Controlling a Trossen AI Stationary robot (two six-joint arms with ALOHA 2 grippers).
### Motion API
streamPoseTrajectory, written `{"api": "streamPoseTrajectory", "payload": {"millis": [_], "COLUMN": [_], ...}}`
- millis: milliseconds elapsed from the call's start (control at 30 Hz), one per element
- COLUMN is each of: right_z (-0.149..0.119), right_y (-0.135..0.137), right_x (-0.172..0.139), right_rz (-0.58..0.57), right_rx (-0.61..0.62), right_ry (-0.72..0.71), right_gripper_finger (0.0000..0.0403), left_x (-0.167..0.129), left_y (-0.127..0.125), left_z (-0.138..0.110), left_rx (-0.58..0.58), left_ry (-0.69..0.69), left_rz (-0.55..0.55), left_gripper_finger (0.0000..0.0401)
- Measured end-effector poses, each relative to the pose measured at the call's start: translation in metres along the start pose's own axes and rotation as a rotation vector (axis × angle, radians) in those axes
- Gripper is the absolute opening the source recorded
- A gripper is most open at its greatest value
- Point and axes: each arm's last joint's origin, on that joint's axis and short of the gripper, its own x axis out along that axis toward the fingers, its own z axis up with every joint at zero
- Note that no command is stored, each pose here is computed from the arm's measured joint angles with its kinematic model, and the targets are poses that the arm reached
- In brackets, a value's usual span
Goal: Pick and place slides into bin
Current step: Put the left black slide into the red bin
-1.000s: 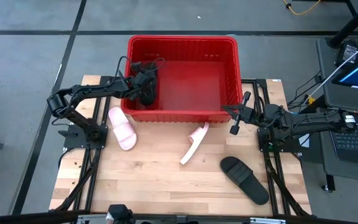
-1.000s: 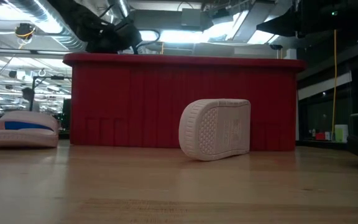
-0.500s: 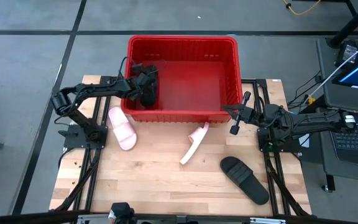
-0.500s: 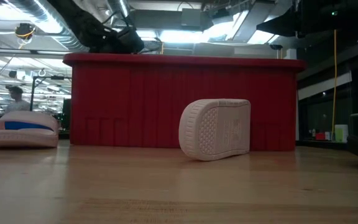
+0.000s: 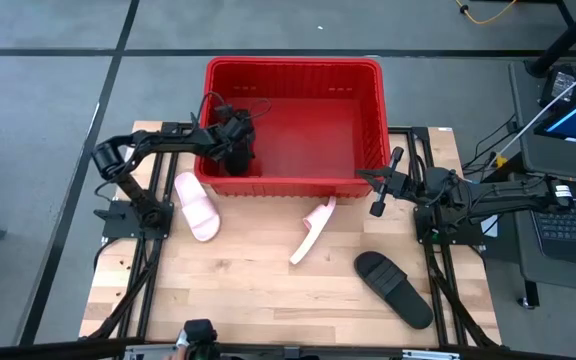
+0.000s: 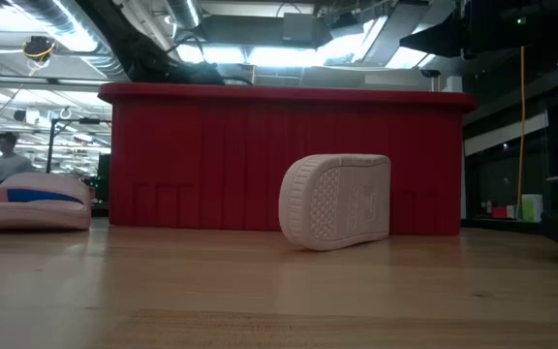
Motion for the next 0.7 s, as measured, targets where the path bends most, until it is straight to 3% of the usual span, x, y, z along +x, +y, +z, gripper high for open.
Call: {"api": "streamPoseTrajectory", "payload": {"millis": [700], "right_z": [-0.0001], "right_y": [0.0001], "right_x": [0.0], "right_rz": [0.0], "right_rx": [-0.004], "right_ry": [0.001], "right_gripper_finger": [0.0006], "left_x": [0.0023], "left_y": [-0.0015], "left_z": [-0.001], "left_rx": [0.051], "left_ry": [0.002], "left_rz": [-0.018], "left_gripper_finger": [0.0004]}}
